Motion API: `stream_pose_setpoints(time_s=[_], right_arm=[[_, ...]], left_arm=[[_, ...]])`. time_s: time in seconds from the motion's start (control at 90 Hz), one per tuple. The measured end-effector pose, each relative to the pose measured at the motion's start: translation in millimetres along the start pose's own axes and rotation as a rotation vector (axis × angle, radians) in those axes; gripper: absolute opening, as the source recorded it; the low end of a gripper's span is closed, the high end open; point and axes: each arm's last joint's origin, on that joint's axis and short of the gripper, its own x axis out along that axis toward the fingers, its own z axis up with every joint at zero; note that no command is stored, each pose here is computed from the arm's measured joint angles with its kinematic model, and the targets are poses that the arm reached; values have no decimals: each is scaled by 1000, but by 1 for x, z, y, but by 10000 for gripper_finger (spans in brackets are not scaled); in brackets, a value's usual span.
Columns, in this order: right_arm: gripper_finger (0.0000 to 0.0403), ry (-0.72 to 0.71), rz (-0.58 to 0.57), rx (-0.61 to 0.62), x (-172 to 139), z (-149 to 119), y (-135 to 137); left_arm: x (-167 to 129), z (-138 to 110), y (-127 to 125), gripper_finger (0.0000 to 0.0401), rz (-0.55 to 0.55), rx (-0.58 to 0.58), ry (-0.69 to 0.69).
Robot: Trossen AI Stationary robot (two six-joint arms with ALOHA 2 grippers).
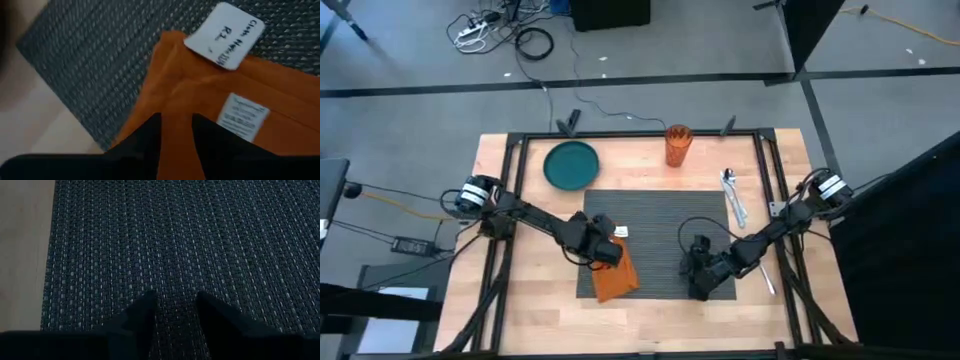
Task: Set table place
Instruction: Adjust the orange table napkin on the left of the black table placemat
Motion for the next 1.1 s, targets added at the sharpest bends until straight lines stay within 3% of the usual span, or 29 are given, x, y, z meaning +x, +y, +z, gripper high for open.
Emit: stream_pose_setpoints(time_s=[0.267,0.4,0.533,0.656,0.922,1.1], right_arm=[[123,-4,2,0,0,0,0],[123,-3,2,0,0,0,0],[123,-3,3,-1,0,0,1],[123,-3,3,-17,0,0,1],[123,-4,4,-24,0,0,1],[123,-4,4,-20,0,0,1]], left_arm=[[10,25,17,94,47,130,-13],[-18,32,17,94,-4,146,-4],[-48,11,22,94,-4,168,78],[-58,-16,28,94,36,189,181],[-20,-57,25,94,-58,178,244],[-8,-55,28,94,-79,167,181]])
